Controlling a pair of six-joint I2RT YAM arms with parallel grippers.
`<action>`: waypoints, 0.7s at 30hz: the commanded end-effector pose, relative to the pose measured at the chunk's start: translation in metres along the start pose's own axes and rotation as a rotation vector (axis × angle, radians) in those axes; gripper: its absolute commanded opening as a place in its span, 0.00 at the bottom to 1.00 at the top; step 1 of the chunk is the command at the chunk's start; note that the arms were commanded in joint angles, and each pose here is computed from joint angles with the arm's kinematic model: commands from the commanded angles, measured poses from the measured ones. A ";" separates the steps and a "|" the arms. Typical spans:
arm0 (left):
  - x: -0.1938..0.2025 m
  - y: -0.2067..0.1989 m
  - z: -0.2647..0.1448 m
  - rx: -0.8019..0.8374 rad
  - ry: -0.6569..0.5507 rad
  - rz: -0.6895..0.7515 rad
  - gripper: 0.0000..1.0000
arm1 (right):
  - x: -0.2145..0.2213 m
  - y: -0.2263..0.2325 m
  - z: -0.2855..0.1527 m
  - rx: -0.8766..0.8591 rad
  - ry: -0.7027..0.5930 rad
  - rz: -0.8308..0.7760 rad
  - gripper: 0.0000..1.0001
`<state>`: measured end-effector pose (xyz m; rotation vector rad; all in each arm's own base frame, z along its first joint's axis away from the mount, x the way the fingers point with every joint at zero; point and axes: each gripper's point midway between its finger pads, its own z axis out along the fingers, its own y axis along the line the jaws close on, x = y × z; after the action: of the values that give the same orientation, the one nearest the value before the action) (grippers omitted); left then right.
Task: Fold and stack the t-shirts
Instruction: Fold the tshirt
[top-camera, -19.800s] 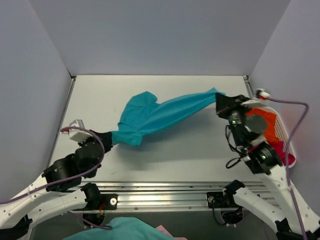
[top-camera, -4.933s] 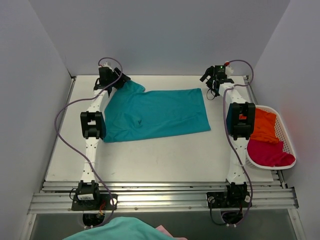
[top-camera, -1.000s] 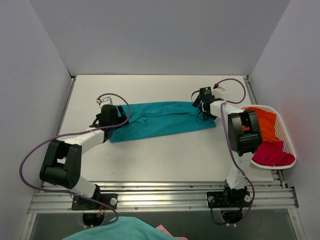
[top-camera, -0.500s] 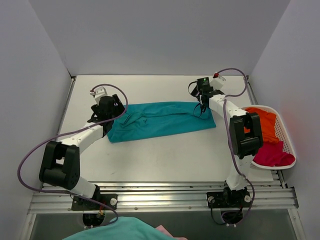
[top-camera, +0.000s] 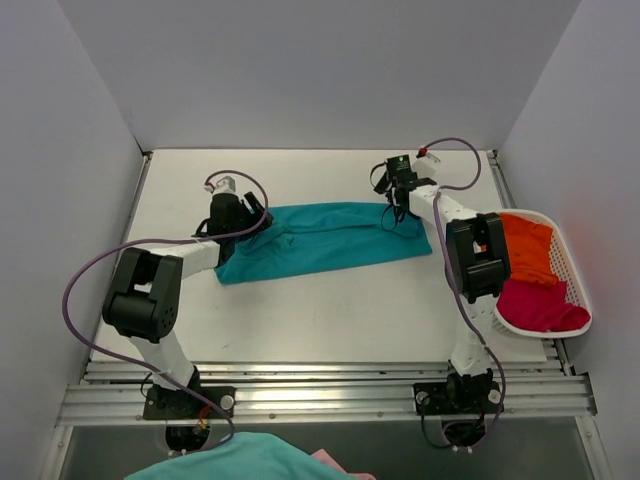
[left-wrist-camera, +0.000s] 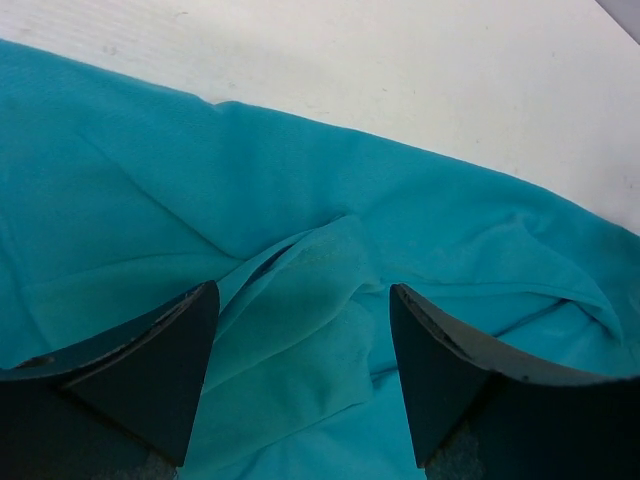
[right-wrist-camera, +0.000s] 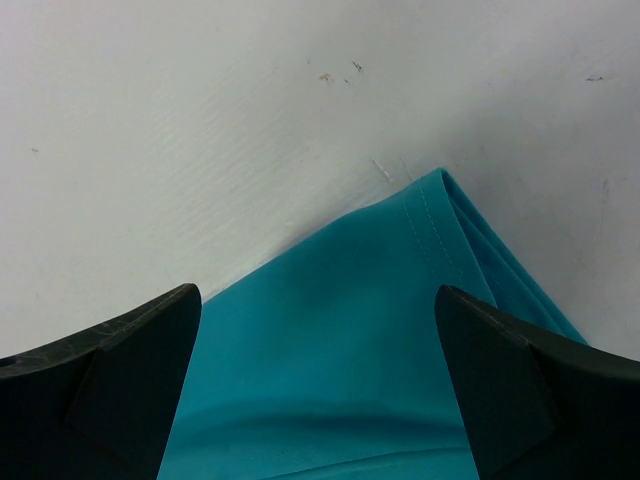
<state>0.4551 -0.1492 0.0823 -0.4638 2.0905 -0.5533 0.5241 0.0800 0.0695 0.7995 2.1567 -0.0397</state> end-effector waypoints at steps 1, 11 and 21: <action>-0.026 -0.033 0.009 0.151 -0.044 0.026 0.76 | -0.012 0.014 -0.001 -0.024 -0.026 0.002 0.99; -0.030 -0.018 0.031 0.150 -0.040 0.090 0.72 | -0.004 0.008 0.018 -0.011 -0.004 -0.017 0.99; -0.060 -0.033 0.025 0.150 0.055 0.466 0.75 | -0.002 0.005 0.027 -0.023 0.008 -0.022 1.00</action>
<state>0.5119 -0.1533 0.1144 -0.0714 2.0812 -0.5148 0.5365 0.0766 0.0435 0.7761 2.1966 -0.0340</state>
